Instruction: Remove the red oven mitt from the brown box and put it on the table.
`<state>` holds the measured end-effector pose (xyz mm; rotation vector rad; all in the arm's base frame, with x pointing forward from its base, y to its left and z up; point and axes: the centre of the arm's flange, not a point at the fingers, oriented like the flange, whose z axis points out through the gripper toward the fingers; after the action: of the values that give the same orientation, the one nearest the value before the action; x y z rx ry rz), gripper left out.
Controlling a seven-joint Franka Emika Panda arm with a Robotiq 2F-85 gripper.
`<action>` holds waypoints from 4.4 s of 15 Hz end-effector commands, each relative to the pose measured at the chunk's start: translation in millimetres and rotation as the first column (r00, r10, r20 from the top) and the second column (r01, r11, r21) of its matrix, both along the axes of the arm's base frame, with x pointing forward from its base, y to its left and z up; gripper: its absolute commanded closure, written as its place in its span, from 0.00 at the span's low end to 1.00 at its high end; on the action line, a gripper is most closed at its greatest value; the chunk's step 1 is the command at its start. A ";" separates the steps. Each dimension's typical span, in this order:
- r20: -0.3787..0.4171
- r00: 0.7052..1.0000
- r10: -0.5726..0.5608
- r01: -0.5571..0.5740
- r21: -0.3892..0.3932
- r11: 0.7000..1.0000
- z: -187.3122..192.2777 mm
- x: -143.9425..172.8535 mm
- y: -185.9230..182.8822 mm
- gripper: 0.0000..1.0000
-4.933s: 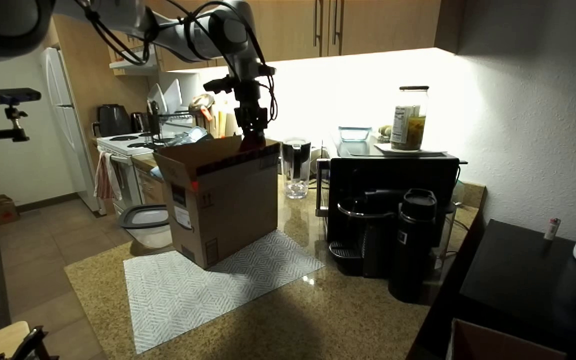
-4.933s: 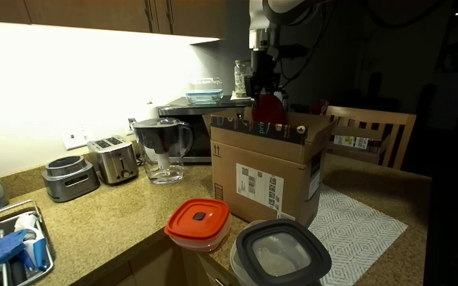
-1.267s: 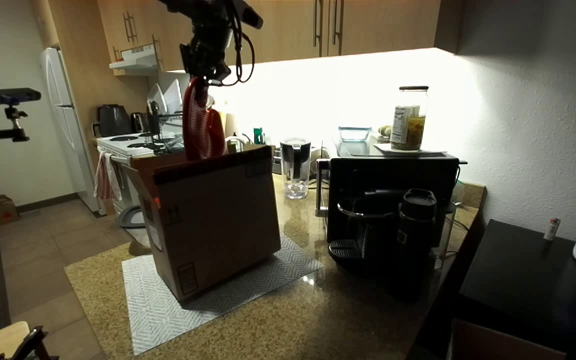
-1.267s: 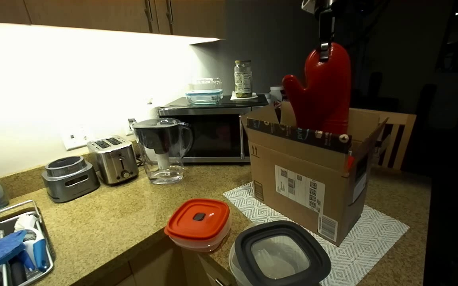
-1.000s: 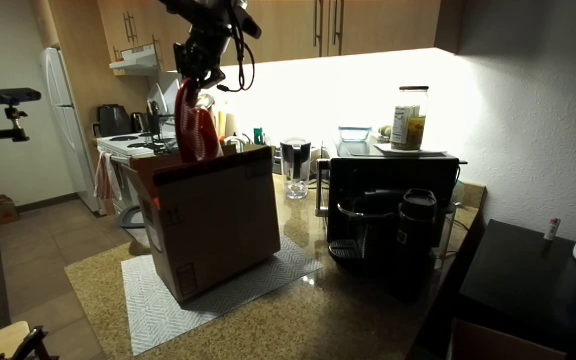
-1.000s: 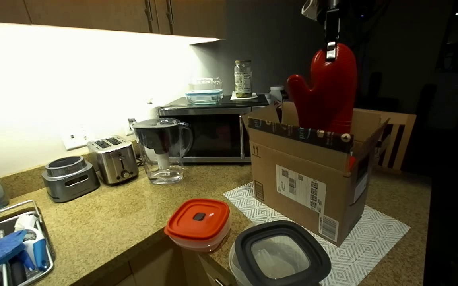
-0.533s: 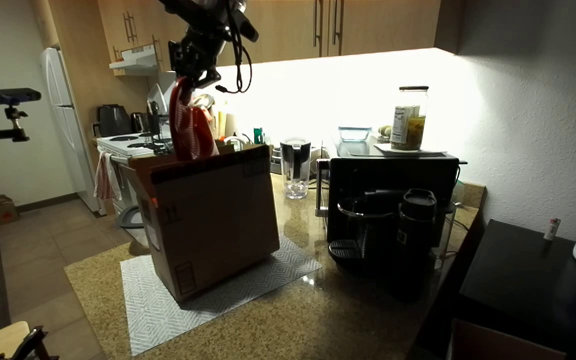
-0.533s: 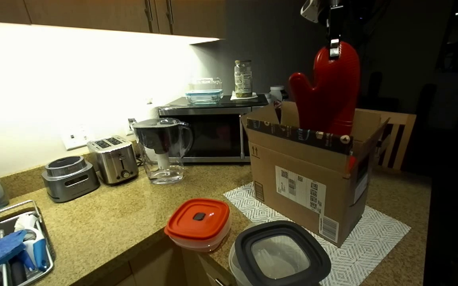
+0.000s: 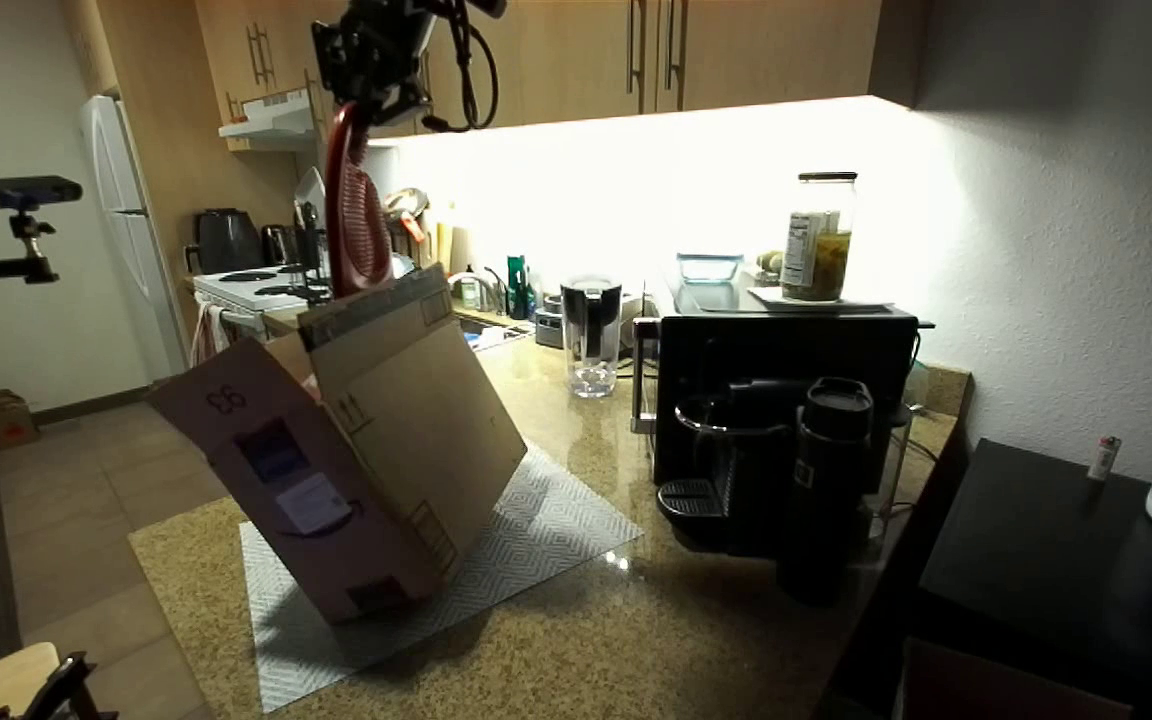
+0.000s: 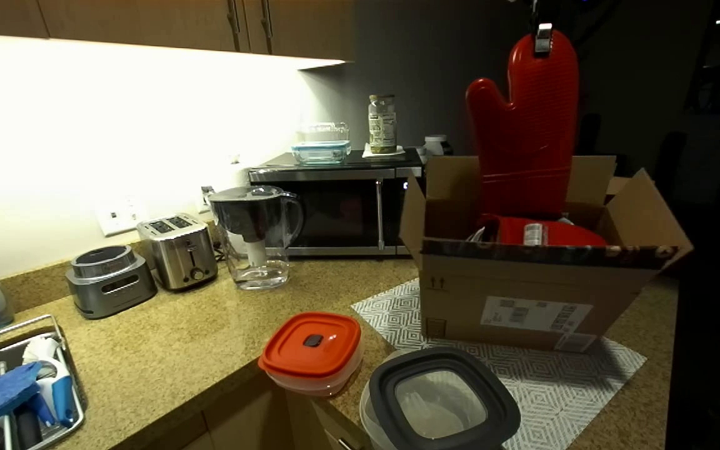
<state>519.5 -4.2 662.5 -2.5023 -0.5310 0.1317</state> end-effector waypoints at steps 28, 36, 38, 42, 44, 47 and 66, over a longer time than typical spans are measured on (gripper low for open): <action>0.124 0.988 -0.096 0.099 -0.021 0.995 49.4 -22.1 -33.9 0.97; 0.194 0.968 -0.161 0.179 -0.083 0.980 55.0 -19.6 -32.0 0.97; 0.217 0.961 -0.173 0.199 -0.104 0.974 56.3 -20.0 -29.7 0.97; 0.247 0.953 -0.174 0.214 -0.142 0.967 58.6 -23.5 -21.6 0.97; 0.262 0.947 -0.185 0.231 -0.158 0.960 64.5 -27.5 -19.3 0.97; 0.296 0.930 -0.218 0.277 -0.174 0.945 78.5 -34.3 -24.8 0.97; 0.415 0.852 -0.320 0.404 -0.131 0.905 162.6 -84.4 -56.2 0.97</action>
<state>450.9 -66.0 809.8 -2.8098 -0.1592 -0.4625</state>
